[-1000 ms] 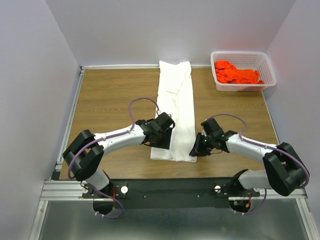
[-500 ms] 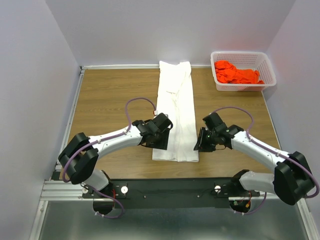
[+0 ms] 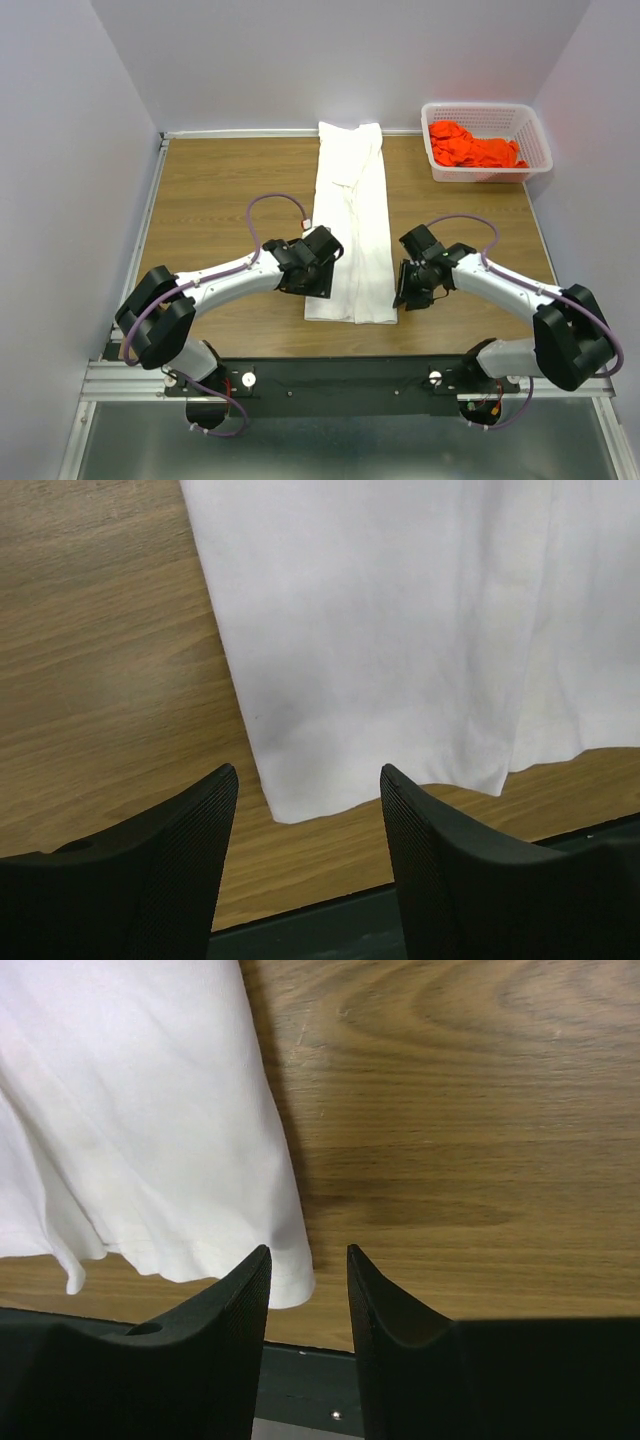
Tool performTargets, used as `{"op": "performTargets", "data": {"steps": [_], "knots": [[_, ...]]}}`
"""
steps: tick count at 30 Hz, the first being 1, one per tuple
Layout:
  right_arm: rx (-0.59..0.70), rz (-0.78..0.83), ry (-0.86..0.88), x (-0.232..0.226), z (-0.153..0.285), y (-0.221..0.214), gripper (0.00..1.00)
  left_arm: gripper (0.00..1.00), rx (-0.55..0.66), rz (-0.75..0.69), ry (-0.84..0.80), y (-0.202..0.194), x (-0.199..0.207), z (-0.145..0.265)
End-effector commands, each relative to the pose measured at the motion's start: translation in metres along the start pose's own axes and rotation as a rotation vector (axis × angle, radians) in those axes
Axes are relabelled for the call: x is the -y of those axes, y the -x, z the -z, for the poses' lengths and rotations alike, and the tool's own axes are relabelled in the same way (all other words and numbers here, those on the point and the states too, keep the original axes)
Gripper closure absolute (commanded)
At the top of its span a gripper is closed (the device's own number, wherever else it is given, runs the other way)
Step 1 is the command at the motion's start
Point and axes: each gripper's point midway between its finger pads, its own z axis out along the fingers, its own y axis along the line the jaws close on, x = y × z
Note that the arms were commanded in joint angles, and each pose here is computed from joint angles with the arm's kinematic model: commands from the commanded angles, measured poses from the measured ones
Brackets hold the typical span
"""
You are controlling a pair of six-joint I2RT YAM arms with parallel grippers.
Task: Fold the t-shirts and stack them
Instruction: Fold the tshirt
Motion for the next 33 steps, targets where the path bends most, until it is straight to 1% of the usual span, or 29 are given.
{"op": "performTargets", "data": {"steps": [1,7,12,16,23,25,28,33], "knots": [[-0.042,0.006,0.038,-0.005,-0.007,-0.009,0.57,0.33,0.006,0.001,0.050,-0.002,-0.014,-0.001],[0.007,0.002,0.077,-0.016,0.004,0.003,0.56,0.33,0.013,0.006,0.049,0.001,-0.016,-0.001],[-0.037,-0.007,0.043,-0.006,-0.009,-0.009,0.56,0.33,0.002,-0.005,0.055,-0.002,-0.018,-0.005],[-0.041,-0.011,0.036,0.001,-0.013,-0.015,0.56,0.33,0.000,0.001,0.055,-0.004,-0.019,-0.006],[-0.107,-0.019,0.048,0.007,-0.031,-0.034,0.57,0.33,-0.018,0.004,0.057,-0.012,-0.023,-0.010],[-0.105,-0.018,0.037,0.011,-0.033,-0.036,0.57,0.33,-0.021,0.003,0.059,-0.013,-0.024,-0.010],[-0.106,-0.019,0.022,0.017,-0.034,-0.039,0.60,0.33,-0.027,0.007,0.063,-0.017,-0.026,-0.010],[-0.115,-0.020,0.005,0.021,-0.036,-0.042,0.72,0.35,-0.039,0.012,0.077,-0.022,-0.031,-0.014]]}}
